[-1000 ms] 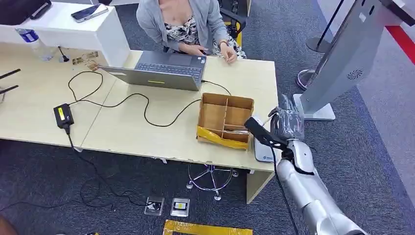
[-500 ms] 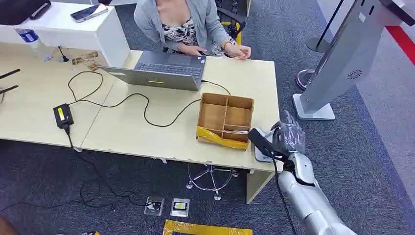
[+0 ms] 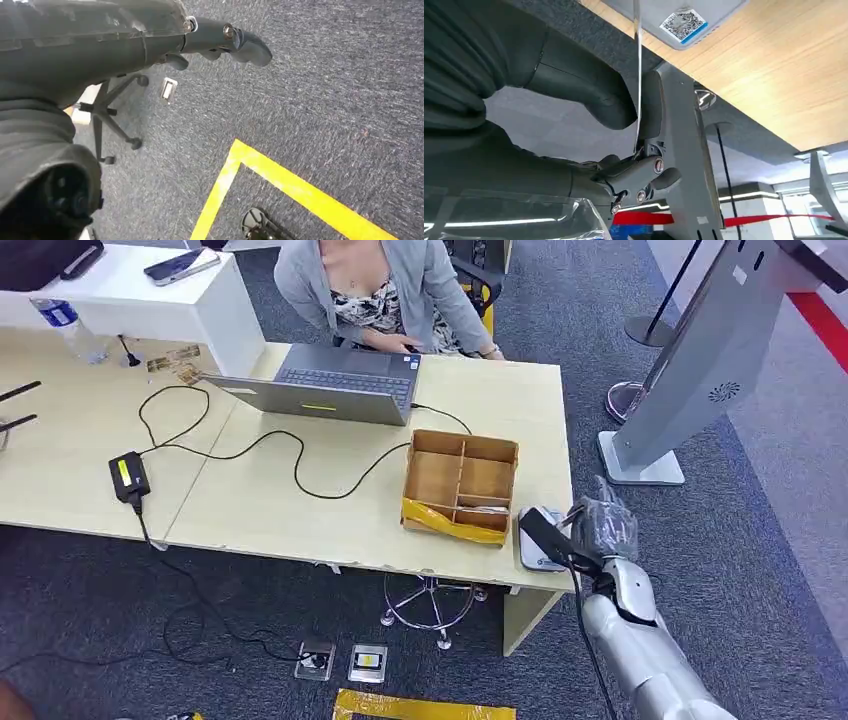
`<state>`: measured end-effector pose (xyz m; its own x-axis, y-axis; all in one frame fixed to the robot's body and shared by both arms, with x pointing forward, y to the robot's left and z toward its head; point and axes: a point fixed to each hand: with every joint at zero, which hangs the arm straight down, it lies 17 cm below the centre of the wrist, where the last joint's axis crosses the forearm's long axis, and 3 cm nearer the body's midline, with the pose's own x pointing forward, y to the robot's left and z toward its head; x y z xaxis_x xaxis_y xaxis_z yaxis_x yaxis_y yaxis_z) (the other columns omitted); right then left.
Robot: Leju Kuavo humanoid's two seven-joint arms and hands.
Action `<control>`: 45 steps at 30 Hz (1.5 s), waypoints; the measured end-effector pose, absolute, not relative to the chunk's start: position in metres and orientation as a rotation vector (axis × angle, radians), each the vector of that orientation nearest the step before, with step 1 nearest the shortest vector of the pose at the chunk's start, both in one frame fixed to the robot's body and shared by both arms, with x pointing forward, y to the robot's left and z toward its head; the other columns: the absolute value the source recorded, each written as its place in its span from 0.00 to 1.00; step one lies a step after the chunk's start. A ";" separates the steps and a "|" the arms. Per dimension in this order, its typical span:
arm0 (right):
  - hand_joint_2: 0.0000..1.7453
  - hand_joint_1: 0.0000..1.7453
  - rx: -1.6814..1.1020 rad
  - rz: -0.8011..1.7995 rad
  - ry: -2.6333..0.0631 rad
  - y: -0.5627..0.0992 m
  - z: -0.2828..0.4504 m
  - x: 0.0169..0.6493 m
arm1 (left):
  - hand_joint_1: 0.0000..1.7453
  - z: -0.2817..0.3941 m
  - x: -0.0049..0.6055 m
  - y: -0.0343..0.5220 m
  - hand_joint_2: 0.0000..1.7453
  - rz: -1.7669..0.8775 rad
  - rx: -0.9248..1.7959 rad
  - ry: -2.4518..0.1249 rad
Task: Pass the card to the sensor for recognition and then transmit it.
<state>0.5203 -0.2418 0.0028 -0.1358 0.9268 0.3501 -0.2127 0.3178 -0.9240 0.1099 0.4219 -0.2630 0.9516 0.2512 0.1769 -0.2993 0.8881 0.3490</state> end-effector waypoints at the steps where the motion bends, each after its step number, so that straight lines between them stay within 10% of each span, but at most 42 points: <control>1: 1.00 1.00 -0.730 1.155 -1.329 -0.242 0.002 0.520 | 0.00 -0.263 0.110 0.422 0.00 0.286 0.384 -0.128; 45: 1.00 1.00 -0.726 1.196 -1.345 -0.212 0.046 0.558 | 0.00 -0.262 0.113 0.427 0.00 0.238 0.370 -0.133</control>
<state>0.5577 -0.2119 0.0460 -0.1707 0.9276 0.3324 -0.2215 0.2926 -0.9302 0.1130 0.4271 -0.2618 0.9635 0.2056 0.1716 -0.2540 0.9048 0.3418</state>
